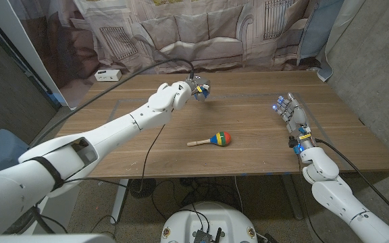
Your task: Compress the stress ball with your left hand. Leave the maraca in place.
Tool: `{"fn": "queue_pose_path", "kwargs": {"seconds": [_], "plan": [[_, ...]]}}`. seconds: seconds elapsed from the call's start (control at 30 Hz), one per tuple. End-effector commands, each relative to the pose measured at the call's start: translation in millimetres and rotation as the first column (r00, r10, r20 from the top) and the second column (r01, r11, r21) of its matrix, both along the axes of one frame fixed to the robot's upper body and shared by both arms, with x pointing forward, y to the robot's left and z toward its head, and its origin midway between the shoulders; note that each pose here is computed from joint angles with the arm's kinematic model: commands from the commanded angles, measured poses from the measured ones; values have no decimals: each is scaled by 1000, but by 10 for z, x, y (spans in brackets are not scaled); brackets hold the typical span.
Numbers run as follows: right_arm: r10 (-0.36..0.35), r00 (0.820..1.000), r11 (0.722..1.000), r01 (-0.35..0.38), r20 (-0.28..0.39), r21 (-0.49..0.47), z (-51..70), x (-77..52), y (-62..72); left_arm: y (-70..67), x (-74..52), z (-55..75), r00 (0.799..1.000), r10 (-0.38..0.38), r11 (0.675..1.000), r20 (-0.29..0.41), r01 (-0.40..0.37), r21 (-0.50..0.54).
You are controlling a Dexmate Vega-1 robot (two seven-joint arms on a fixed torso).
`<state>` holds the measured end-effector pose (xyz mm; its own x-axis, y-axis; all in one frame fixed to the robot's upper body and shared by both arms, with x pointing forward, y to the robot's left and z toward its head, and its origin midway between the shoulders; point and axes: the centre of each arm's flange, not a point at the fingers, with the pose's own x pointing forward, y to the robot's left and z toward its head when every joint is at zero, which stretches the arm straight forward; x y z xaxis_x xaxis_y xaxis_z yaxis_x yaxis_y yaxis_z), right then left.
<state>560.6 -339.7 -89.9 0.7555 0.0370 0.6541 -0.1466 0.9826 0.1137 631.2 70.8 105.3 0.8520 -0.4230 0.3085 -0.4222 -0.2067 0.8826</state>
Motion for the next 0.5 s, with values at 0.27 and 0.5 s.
{"fn": "queue_pose_path", "kwargs": {"seconds": [0.27, 0.5], "plan": [[-1, 1000, 1000, 1, 4, -2, 8, -4, 6, -10, 17, 6, 1000, -14, 1000, 1, 14, -10], [-4, 1000, 1000, 4, 9, -3, 23, -8, 12, -19, 25, 15, 1000, -20, 1000, -9, 20, -14]]}}
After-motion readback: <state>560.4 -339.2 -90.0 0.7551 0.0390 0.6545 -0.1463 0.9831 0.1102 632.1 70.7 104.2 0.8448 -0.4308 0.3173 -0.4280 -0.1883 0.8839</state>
